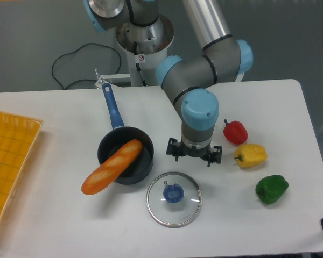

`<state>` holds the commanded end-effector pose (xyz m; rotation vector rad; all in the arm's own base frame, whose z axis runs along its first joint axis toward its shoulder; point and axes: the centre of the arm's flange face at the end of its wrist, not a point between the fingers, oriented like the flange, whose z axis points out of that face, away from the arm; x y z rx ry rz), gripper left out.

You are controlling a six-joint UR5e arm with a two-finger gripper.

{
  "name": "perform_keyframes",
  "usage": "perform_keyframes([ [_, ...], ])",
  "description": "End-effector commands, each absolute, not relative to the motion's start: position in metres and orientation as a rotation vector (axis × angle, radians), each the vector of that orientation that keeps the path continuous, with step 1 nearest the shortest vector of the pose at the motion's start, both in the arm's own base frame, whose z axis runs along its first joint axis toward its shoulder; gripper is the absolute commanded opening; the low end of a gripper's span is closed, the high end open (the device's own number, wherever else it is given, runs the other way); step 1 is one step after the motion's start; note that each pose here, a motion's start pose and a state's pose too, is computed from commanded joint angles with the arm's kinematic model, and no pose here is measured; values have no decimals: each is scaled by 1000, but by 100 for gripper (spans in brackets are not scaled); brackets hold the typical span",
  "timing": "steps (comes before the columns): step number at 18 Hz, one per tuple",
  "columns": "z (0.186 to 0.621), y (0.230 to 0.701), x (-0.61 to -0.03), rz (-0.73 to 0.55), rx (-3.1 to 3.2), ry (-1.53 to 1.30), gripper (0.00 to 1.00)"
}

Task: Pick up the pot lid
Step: 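Move the gripper over the glass lid and lower toward its blue knob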

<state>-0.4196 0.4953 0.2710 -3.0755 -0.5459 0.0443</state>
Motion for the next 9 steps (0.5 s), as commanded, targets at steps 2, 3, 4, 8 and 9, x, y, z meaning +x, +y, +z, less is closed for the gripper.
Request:
perform_keyframes([
  [2,272,503,-422,26,-3041,-607,100],
  [3,272,508,-419,14,-3030,-619,100],
  [4,271,511,-417,7,-3025,-632,100],
  [8,262,531,-415,6,-2991,-750,100],
  [9,258,533,-416,3,-2984,-783,100],
])
